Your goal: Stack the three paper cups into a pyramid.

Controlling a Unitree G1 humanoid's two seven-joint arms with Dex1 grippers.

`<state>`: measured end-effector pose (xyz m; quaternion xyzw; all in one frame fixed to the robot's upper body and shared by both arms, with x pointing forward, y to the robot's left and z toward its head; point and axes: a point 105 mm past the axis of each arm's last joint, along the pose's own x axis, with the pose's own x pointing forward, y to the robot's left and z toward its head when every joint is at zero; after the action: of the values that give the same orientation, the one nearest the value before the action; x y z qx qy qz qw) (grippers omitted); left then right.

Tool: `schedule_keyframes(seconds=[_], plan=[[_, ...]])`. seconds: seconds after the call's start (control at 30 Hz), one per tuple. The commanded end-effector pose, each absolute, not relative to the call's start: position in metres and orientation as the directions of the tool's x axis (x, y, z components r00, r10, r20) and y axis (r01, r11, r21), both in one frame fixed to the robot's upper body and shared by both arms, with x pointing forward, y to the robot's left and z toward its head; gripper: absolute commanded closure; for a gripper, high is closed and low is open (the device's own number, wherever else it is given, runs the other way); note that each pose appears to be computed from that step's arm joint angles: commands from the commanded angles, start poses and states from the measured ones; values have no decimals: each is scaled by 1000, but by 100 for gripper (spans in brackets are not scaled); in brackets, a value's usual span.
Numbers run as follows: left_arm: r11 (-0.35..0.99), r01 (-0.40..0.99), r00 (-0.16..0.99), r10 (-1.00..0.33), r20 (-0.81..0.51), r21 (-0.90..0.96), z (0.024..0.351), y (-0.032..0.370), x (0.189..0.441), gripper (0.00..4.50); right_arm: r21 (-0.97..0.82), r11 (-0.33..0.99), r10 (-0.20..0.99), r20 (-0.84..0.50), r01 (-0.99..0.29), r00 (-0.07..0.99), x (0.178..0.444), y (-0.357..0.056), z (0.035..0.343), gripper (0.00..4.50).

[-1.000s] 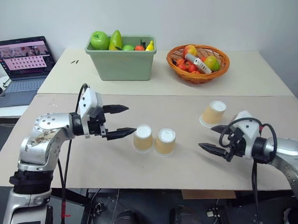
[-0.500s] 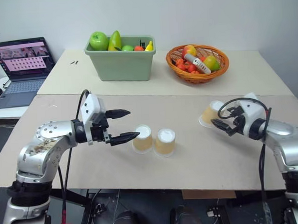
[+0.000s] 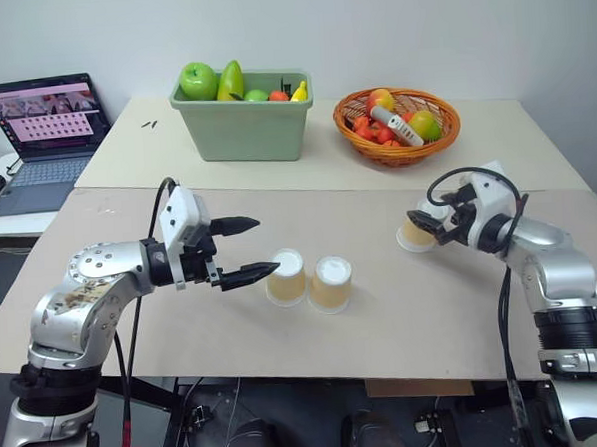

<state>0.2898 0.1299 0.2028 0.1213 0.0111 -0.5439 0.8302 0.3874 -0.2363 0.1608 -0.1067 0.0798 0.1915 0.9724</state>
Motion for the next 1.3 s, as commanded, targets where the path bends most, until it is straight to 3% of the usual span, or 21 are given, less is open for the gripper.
schedule_keyframes(seconds=[0.03, 0.6, 0.7, 0.8, 1.0, 1.17, 1.3], plan=[[374, 897, 411, -901, -136, 235, 213, 130, 287, 2, -207, 910, 338, -126, -358, 933, 394, -242, 180, 0], [388, 890, 428, -892, -144, 239, 213, 133, 286, 2, -186, 923, 321, -111, -337, 940, 400, -242, 175, 0], [389, 890, 428, -892, -146, 239, 212, 133, 286, 0, -187, 922, 325, -106, -340, 940, 400, -241, 175, 69], [389, 890, 428, -892, -146, 238, 212, 133, 286, 0, -182, 918, 340, -96, -352, 936, 400, -236, 177, 173], [386, 893, 425, -892, -151, 233, 209, 133, 285, 0, -196, 904, 375, -65, -381, 925, 399, -227, 187, 180], [391, 892, 429, -891, -149, 225, 208, 133, 284, 0, -227, 843, 502, 7, -488, 865, 396, -198, 230, 180], [393, 893, 429, -890, -152, 219, 206, 133, 284, 0, -280, 624, 757, -15, -730, 653, 374, -141, 285, 180]])
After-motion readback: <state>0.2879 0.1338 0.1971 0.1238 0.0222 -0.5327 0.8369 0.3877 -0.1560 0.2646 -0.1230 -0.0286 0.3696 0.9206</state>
